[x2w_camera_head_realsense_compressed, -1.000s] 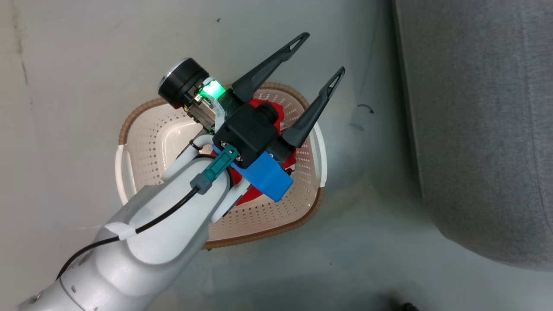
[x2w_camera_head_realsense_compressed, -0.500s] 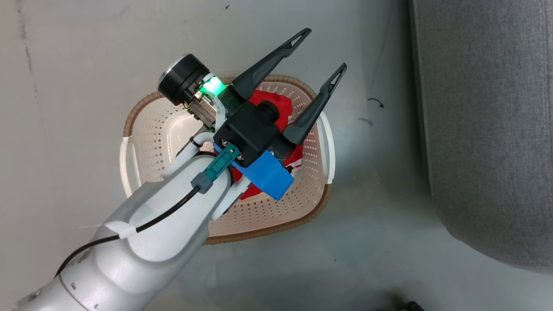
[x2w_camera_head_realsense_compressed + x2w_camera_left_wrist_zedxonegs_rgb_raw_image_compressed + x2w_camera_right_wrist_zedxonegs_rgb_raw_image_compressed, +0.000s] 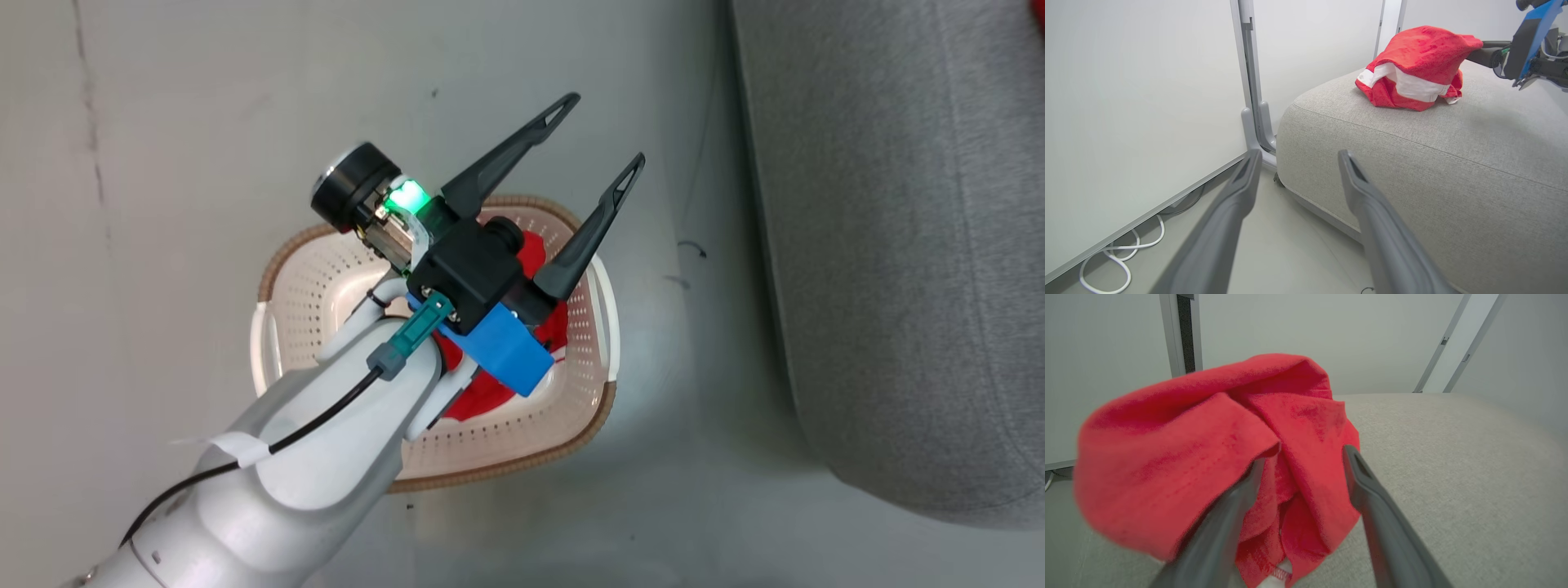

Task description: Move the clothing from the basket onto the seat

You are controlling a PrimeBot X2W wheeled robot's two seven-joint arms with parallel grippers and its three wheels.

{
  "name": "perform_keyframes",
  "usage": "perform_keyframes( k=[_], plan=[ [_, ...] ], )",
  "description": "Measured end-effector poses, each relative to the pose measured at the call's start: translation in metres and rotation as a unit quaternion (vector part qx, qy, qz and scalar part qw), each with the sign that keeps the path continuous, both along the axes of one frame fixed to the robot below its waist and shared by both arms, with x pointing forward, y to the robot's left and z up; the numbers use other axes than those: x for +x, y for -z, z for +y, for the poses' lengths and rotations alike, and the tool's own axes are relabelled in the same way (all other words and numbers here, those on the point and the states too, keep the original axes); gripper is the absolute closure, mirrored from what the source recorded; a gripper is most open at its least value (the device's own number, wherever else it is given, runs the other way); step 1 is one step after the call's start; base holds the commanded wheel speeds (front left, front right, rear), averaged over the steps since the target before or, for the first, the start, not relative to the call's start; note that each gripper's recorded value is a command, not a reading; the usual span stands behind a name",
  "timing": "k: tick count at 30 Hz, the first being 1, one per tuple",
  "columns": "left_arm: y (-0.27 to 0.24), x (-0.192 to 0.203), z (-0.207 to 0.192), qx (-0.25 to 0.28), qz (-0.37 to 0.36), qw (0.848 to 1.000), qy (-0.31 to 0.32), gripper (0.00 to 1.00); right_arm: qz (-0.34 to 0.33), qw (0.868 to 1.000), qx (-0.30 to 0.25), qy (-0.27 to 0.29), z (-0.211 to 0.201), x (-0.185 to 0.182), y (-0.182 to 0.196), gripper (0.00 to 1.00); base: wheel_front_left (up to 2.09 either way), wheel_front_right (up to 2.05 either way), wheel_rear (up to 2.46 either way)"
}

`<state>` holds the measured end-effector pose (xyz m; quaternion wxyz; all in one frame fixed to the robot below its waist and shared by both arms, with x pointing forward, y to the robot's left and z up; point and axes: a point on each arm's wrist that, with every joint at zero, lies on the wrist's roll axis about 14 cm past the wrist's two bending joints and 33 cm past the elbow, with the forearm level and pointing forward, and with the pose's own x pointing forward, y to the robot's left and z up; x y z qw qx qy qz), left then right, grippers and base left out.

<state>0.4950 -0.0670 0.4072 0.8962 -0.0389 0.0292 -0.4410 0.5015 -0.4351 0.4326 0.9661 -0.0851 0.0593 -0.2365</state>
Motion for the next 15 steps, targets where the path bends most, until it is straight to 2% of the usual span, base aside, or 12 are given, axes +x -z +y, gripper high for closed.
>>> perform_keyframes(
  k=[8,15],
  plan=[
    [-0.032,-0.017,0.008,-0.002,-0.011,1.000,-0.024,0.00,0.011,1.000,0.004,-0.011,0.018,-0.051,-0.008,0.00,0.00,0.00,0.00],
    [-0.061,-0.029,0.025,-0.013,-0.023,0.998,-0.064,0.00,-0.025,0.999,0.008,-0.030,0.041,-0.079,-0.035,0.00,0.00,0.00,0.00]
  ],
)
